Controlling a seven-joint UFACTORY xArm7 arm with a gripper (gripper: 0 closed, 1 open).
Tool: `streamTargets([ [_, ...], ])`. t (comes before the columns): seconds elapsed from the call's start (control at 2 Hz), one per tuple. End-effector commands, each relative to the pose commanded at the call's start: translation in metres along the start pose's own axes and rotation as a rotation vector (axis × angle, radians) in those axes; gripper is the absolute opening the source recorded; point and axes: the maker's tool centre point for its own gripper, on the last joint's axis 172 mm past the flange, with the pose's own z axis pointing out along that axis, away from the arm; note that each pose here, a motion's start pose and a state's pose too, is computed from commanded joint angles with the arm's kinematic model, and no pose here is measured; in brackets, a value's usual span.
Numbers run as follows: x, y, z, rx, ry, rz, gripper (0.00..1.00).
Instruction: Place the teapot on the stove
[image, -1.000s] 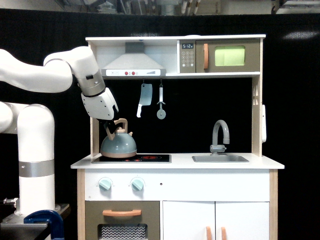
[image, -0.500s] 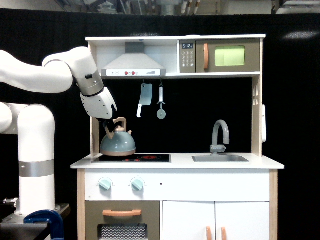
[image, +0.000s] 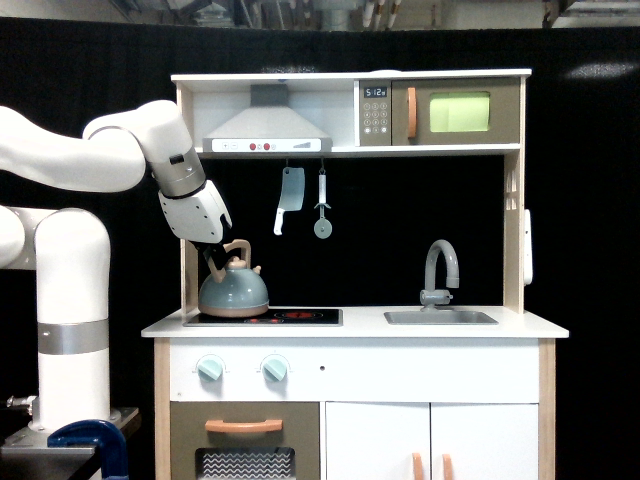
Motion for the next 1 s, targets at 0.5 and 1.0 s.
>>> streamTargets([
  [0.5, -0.001, 0.0, 0.002, 0.0, 0.0, 0.0, 1.0],
  [1.0, 0.019, 0.015, -0.037, 0.0, 0.0, 0.0, 1.0],
])
